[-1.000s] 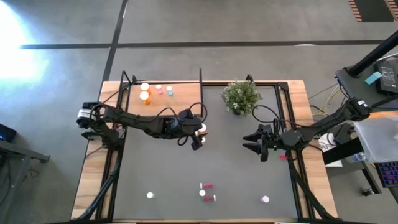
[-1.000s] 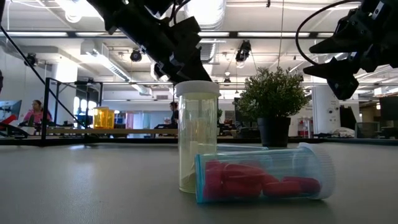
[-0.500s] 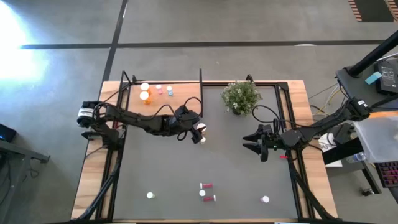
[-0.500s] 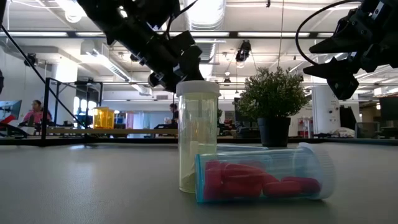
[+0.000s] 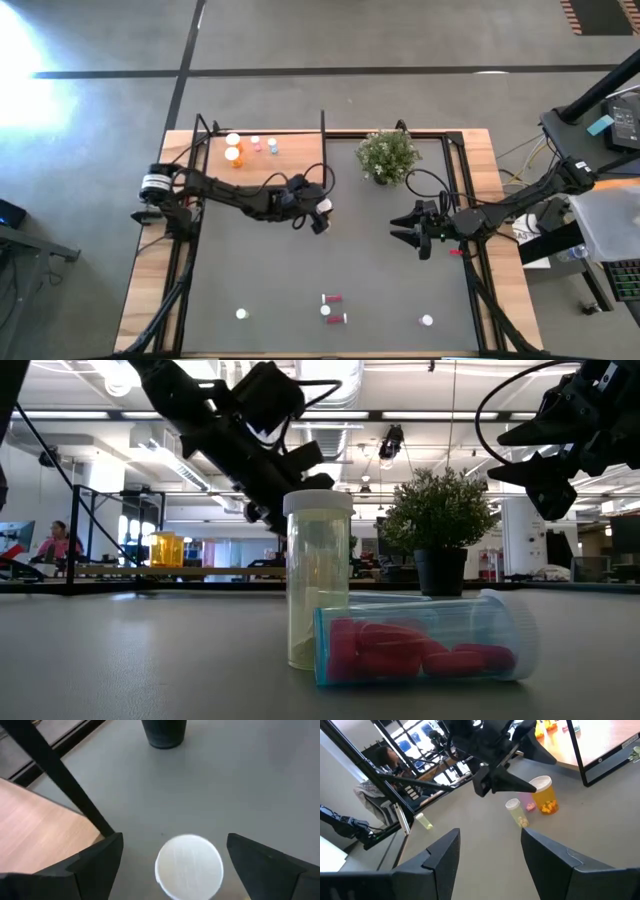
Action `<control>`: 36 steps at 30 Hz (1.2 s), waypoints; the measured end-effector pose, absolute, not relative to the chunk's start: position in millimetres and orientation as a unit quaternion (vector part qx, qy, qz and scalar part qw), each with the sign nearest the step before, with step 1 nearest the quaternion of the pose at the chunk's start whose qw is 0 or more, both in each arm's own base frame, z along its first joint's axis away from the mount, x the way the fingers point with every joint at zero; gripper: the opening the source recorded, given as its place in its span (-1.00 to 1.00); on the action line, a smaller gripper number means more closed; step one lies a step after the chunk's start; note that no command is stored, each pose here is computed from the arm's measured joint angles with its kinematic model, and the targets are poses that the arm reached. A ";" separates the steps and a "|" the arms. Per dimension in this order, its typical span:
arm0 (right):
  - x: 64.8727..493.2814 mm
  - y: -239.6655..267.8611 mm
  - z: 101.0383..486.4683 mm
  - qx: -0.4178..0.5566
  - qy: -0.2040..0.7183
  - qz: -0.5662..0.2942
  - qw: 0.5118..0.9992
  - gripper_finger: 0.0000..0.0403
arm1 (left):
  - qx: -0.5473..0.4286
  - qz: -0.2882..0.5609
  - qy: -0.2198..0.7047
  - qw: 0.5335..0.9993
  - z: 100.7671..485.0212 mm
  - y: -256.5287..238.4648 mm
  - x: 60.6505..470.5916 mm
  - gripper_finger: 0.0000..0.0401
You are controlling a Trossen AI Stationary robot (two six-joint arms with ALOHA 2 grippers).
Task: Pick and place medicine bottles onto shelf by color
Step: Put the large orange pill bottle on the shelf aligned with the other large orange pill bottles
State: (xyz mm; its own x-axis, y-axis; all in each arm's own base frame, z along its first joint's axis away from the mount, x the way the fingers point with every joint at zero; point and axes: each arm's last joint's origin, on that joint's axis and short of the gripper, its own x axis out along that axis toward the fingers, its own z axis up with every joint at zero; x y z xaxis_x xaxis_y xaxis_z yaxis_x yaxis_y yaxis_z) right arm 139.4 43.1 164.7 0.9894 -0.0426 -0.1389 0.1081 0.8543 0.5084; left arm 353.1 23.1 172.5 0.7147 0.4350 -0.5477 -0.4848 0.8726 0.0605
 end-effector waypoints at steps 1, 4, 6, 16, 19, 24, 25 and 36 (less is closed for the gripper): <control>139.4 43.1 164.7 0.267 0.061 -0.039 0.961 0.00 | -0.044 0.249 0.284 0.925 172.2 23.2 354.6 0.70; 139.4 43.1 164.7 0.267 0.061 -0.039 0.961 0.00 | -0.042 0.249 0.293 0.922 166.5 23.3 356.5 0.70; 139.3 43.1 164.6 0.267 0.062 -0.039 0.961 0.00 | -0.041 0.249 0.297 0.921 163.4 23.3 357.0 0.70; 139.3 43.1 164.6 0.267 0.062 -0.039 0.961 0.00 | -0.072 0.262 0.310 0.911 158.1 23.2 353.8 0.70; 139.3 43.1 164.6 0.267 0.062 -0.039 0.961 0.00 | -0.072 0.262 0.310 0.911 158.2 23.2 353.9 0.67; 139.3 43.1 164.6 0.267 0.062 -0.039 0.961 0.00 | -0.072 0.260 0.313 0.911 157.5 23.1 353.5 0.47; 139.3 43.1 164.6 0.267 0.062 -0.039 0.961 0.00 | -0.073 0.259 0.313 0.911 157.5 23.0 353.6 0.41; 139.3 43.1 164.6 0.267 0.062 -0.039 0.961 0.00 | -0.077 0.251 0.310 0.914 159.4 22.6 355.2 -0.02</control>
State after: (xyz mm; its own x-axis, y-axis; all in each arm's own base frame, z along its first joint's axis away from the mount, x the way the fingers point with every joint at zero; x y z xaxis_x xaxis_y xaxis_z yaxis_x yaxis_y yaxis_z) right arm 139.3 43.1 164.6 0.9893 -0.0425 -0.1393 0.1082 0.8544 0.5082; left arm 355.2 22.6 159.4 0.6819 0.4103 -0.6055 -0.5059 0.8625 0.0146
